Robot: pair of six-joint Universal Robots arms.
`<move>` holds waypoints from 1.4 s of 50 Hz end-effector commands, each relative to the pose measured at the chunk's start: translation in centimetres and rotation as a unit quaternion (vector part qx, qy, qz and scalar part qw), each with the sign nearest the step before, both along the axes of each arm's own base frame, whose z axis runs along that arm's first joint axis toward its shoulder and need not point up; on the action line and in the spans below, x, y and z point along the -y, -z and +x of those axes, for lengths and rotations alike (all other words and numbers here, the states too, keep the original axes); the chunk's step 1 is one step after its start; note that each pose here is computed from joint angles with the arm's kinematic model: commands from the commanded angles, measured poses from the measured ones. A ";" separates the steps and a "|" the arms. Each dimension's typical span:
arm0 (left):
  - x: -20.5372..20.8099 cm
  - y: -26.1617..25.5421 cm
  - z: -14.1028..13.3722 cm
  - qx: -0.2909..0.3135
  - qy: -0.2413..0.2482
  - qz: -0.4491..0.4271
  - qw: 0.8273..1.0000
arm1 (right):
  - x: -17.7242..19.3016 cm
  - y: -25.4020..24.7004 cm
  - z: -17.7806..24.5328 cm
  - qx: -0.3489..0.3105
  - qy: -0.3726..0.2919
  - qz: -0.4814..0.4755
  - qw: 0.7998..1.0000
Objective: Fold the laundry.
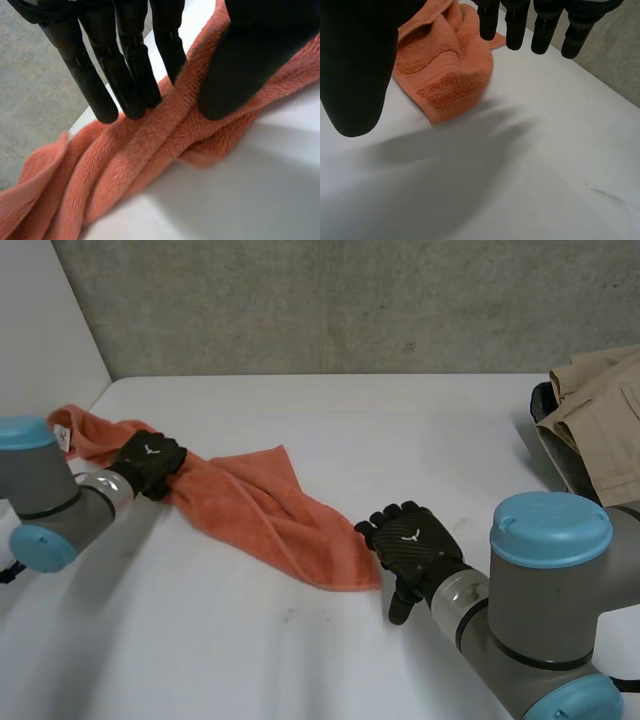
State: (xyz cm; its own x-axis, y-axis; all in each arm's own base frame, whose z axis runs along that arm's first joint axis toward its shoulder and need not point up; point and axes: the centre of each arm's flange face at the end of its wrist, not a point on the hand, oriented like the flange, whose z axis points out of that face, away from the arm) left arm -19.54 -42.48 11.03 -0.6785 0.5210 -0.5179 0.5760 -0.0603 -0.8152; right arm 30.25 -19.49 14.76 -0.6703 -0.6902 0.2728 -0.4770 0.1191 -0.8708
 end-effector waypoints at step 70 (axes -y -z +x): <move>-16.6 -3.3 -17.8 -0.072 0.075 0.092 0.990 | 8.7 -0.3 -9.1 0.045 0.160 0.062 0.984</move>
